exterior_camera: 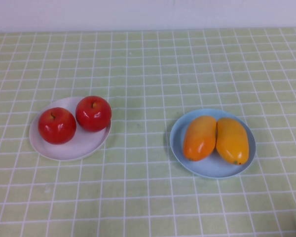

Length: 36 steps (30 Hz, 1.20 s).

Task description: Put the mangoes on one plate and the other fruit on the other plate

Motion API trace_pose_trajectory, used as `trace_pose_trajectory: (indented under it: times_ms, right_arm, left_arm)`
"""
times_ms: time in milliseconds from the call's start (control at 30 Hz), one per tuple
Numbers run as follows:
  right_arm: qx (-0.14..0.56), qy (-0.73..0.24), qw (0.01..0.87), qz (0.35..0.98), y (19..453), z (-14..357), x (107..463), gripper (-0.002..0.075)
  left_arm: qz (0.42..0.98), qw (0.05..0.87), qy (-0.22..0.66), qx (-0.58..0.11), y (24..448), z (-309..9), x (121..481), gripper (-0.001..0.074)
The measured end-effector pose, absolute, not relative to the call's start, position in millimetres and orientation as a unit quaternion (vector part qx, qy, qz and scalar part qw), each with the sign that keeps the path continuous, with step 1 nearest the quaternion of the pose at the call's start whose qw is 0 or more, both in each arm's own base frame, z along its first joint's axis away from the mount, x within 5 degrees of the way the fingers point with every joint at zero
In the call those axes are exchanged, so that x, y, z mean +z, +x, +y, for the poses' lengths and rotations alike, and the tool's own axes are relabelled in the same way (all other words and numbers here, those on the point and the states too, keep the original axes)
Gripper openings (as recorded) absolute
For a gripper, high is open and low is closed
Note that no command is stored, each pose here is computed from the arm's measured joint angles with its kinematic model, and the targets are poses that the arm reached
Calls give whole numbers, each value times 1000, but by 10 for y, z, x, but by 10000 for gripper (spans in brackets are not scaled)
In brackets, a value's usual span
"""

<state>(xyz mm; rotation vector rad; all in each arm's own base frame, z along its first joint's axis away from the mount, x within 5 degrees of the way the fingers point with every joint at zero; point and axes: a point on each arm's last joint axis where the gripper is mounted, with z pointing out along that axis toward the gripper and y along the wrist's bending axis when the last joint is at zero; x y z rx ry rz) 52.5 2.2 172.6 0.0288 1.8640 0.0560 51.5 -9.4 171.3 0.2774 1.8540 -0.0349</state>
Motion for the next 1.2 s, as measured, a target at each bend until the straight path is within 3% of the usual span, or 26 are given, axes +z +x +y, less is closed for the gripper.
trace_pose_trajectory:
  times_ms: [1200]
  right_arm:
    - [31, 10, 601, 799, 528, 34, 1738, -15]
  left_arm:
    - [797, 592, 119, -15, 515, -94, 1713, 3]
